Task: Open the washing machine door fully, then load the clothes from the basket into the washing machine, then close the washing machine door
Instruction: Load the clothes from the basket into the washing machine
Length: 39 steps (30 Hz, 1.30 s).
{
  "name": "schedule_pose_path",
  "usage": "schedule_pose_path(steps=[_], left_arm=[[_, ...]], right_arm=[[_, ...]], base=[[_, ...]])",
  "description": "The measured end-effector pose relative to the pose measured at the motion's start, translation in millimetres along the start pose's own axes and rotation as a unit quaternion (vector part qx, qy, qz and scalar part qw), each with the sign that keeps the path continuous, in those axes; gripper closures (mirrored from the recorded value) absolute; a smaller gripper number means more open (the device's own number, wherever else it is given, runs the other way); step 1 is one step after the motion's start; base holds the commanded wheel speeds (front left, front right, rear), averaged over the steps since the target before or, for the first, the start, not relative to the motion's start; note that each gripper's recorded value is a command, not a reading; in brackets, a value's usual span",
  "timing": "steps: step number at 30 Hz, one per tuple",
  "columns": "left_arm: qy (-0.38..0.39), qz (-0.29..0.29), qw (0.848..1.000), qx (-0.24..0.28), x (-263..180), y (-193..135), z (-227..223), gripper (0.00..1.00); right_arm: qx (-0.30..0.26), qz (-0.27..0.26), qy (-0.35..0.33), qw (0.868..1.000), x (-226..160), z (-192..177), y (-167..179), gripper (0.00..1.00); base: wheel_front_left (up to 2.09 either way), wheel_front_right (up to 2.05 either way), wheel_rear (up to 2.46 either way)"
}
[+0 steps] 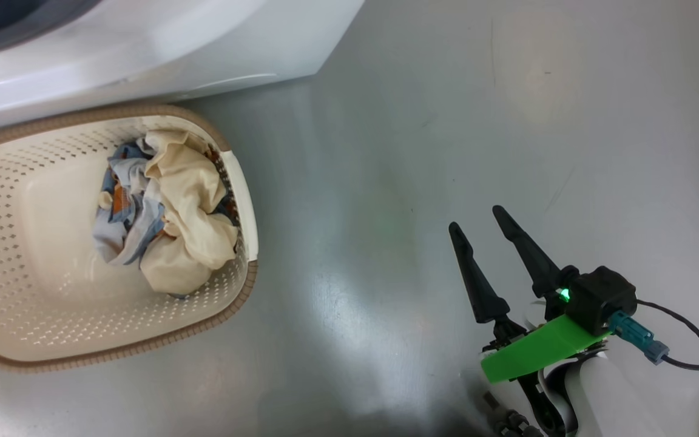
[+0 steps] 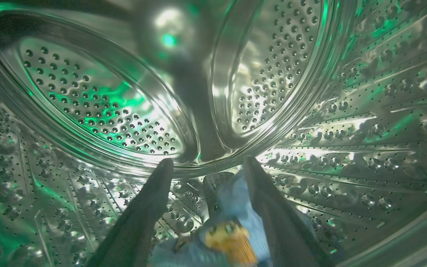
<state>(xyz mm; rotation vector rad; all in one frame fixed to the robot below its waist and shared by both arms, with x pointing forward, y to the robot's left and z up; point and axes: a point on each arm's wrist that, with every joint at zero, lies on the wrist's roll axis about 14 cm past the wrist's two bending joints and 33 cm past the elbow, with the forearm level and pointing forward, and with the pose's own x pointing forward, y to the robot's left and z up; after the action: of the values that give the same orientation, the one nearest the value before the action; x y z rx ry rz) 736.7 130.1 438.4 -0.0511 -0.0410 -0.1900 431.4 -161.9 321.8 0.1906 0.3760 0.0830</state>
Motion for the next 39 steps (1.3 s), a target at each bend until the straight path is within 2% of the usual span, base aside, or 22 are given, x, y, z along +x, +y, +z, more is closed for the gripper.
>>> schedule_pose_path(steps=[15,23,39], left_arm=[[0.037,0.004,0.999,-0.021,-21,-7,-4,0.00],[0.071,0.009,0.997,-0.029,-49,-12,-11,0.00],[0.038,0.044,0.997,-0.056,-115,4,26,0.00]], right_arm=[[0.000,0.010,-0.023,1.000,1,18,7,0.00],[0.000,0.018,-0.043,0.999,-2,34,15,0.00],[-0.001,0.036,-0.082,0.996,-20,64,32,0.00]], base=[[0.00,0.00,0.00],[0.00,0.00,0.00],[0.00,0.00,0.00]])
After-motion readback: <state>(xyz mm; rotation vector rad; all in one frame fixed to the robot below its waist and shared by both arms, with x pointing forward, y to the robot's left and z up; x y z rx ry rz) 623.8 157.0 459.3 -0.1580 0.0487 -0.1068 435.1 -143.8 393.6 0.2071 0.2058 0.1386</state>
